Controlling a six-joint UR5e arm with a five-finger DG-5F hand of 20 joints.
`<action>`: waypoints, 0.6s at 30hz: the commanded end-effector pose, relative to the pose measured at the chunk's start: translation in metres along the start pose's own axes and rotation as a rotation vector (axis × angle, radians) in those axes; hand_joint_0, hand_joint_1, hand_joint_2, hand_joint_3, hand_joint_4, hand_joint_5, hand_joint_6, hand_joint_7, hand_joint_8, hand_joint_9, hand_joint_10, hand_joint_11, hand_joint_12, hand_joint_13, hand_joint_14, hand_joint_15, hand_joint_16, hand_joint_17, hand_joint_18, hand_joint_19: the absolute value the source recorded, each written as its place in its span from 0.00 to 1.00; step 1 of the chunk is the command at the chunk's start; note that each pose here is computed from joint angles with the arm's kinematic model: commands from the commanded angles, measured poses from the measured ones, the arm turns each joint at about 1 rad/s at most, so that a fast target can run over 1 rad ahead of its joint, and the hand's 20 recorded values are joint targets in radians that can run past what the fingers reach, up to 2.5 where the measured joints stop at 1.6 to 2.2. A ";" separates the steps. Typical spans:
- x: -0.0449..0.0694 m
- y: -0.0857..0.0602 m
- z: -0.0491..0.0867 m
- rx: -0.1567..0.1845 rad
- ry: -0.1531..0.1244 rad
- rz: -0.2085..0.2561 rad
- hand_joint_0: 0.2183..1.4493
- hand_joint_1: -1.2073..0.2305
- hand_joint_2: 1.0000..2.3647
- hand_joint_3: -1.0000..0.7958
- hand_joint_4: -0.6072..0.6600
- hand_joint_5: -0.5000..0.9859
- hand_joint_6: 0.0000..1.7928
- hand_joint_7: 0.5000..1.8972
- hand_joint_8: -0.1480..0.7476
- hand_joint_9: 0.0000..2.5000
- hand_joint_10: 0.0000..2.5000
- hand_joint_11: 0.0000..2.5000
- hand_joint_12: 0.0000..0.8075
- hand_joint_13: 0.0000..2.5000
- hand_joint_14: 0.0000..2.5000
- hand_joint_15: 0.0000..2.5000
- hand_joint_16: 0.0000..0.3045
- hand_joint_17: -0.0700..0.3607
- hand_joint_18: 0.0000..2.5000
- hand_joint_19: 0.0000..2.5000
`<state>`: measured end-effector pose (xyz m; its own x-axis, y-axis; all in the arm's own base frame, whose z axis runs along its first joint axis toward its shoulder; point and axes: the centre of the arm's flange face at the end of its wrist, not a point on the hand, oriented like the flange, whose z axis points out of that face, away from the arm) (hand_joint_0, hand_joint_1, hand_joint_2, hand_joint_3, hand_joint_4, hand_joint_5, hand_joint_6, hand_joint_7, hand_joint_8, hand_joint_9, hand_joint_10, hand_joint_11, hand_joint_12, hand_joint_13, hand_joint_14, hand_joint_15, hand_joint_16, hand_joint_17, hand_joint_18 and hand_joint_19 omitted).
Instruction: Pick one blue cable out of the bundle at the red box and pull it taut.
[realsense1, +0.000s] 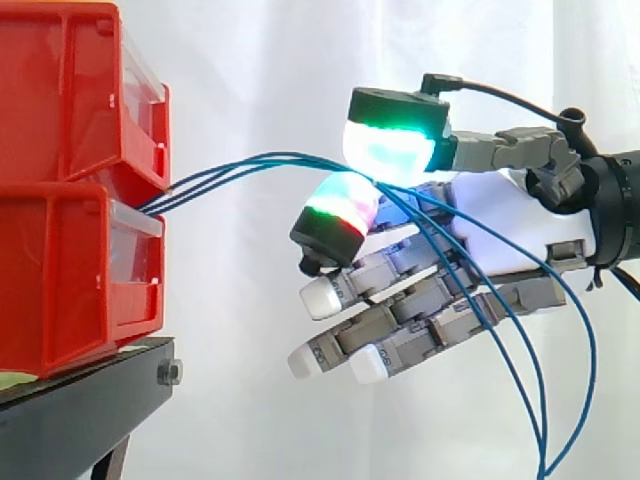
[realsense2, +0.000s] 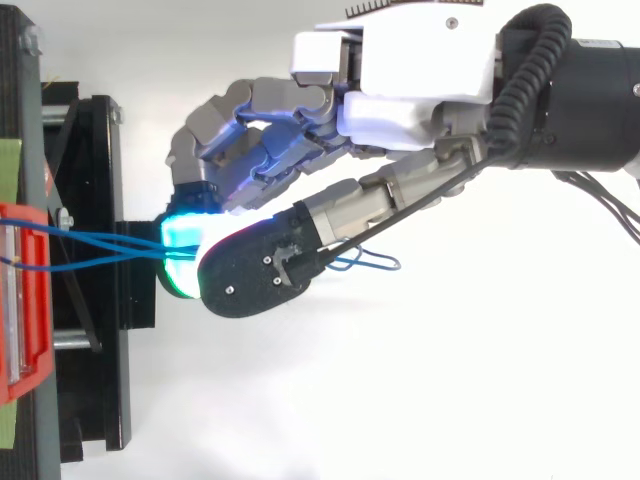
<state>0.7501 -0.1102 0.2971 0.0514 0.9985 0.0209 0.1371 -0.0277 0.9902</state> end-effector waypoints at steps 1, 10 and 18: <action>0.000 0.000 0.000 0.000 0.000 0.000 0.34 0.24 0.02 0.52 0.42 0.23 0.46 0.36 0.46 0.28 0.00 0.13 0.45 0.10 0.00 0.00 0.18 0.45 0.18 0.07; 0.000 0.002 0.001 -0.004 0.000 0.000 0.30 0.28 0.01 0.53 0.38 0.26 0.44 0.43 0.45 0.31 0.00 0.10 0.48 0.12 0.00 0.00 0.20 0.49 0.20 0.06; 0.001 0.002 0.001 -0.004 0.002 0.000 0.34 0.24 0.01 0.56 0.41 0.23 0.47 0.38 0.45 0.28 0.00 0.13 0.46 0.11 0.00 0.00 0.19 0.47 0.19 0.06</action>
<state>0.7509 -0.1100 0.2990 0.0510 0.9985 0.0212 0.1332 -0.0279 0.9907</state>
